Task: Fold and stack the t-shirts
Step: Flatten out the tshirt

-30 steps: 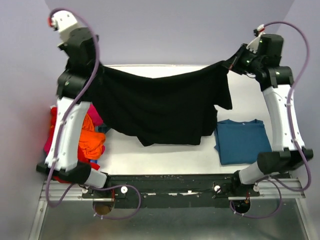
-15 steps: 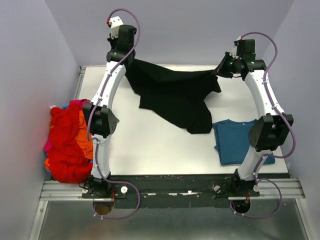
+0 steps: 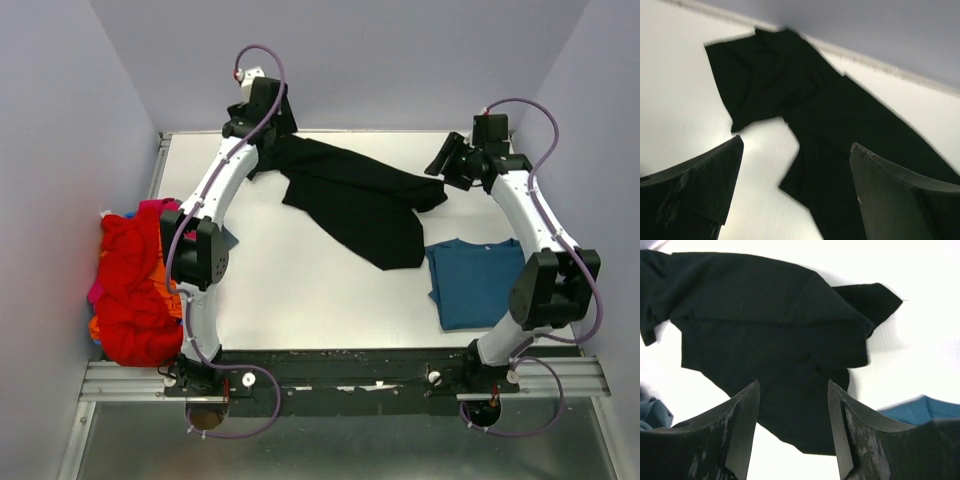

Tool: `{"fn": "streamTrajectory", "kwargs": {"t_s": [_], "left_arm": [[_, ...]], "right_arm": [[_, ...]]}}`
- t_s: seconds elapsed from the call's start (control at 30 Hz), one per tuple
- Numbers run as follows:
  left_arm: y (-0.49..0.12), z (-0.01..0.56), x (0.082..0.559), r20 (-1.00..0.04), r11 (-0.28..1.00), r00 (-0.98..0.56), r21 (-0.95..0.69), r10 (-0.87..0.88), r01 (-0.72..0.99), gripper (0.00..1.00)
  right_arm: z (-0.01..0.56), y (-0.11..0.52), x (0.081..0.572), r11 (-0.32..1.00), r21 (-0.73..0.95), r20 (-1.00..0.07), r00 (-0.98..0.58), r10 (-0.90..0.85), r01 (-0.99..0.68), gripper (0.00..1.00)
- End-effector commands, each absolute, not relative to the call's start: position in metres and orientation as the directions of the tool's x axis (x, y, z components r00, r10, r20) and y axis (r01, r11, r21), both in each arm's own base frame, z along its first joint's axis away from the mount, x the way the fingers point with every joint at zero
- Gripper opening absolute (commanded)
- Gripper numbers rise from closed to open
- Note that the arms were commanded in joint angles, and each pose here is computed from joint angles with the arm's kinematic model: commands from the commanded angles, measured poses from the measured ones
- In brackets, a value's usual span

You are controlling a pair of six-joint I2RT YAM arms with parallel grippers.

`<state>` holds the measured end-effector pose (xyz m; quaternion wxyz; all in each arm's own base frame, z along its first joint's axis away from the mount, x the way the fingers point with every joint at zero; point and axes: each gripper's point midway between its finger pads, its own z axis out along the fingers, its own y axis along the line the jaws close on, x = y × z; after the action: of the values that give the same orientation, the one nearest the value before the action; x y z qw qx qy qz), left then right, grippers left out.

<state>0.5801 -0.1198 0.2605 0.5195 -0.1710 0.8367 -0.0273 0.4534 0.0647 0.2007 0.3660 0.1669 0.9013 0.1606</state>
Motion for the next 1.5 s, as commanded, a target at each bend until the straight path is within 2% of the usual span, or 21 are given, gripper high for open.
{"fn": "streamTrajectory", "kwargs": {"t_s": [0.0, 0.13, 0.23, 0.43, 0.63, 0.83, 0.9, 1.13, 1.27, 1.47], "left_arm": [[-0.191, 0.270, 0.491, -0.823, 0.969, -0.513, -0.231, -0.244, -0.090, 0.98], [-0.247, 0.231, 0.418, -0.778, 0.971, -0.612, -0.229, -0.144, 0.062, 0.93], [-0.283, 0.204, 0.371, -0.750, 0.944, -0.641, -0.308, -0.163, 0.119, 0.90], [-0.329, 0.159, 0.317, -0.685, 0.902, -0.684, -0.422, -0.251, 0.093, 0.88], [-0.367, 0.116, 0.304, -0.631, 0.901, -0.711, -0.434, -0.309, -0.006, 0.91], [-0.376, 0.080, 0.303, -0.524, 0.845, -0.712, -0.502, -0.467, -0.185, 0.93], [-0.369, 0.070, 0.304, -0.510, 0.832, -0.689, -0.491, -0.514, -0.257, 0.90], [-0.369, 0.056, 0.312, -0.504, 0.831, -0.667, -0.419, -0.548, -0.366, 0.81], [-0.376, 0.043, 0.309, -0.465, 0.823, -0.685, -0.405, -0.560, -0.398, 0.77], [-0.379, 0.026, 0.308, -0.423, 0.778, -0.659, -0.428, -0.622, -0.460, 0.63]], "right_arm": [[0.211, 0.059, 0.428, 0.879, 0.441, -0.651, -0.610, 0.452, 0.182, 0.65], [0.201, 0.065, 0.396, 0.854, 0.494, -0.652, -0.580, 0.488, 0.163, 0.65], [0.199, 0.062, 0.373, 0.840, 0.518, -0.670, -0.533, 0.517, 0.163, 0.65], [0.207, 0.055, 0.352, 0.820, 0.554, -0.719, -0.416, 0.558, 0.143, 0.65], [0.204, 0.060, 0.347, 0.805, 0.582, -0.711, -0.407, 0.574, 0.119, 0.65], [0.203, 0.062, 0.345, 0.794, 0.596, -0.697, -0.413, 0.586, 0.120, 0.65], [0.202, 0.061, 0.343, 0.792, 0.598, -0.701, -0.399, 0.591, 0.123, 0.65], [0.206, 0.057, 0.341, 0.784, 0.607, -0.704, -0.368, 0.607, 0.132, 0.65], [0.206, 0.054, 0.340, 0.785, 0.604, -0.711, -0.351, 0.609, 0.139, 0.65], [0.205, 0.048, 0.338, 0.782, 0.601, -0.714, -0.328, 0.618, 0.165, 0.65]]}}
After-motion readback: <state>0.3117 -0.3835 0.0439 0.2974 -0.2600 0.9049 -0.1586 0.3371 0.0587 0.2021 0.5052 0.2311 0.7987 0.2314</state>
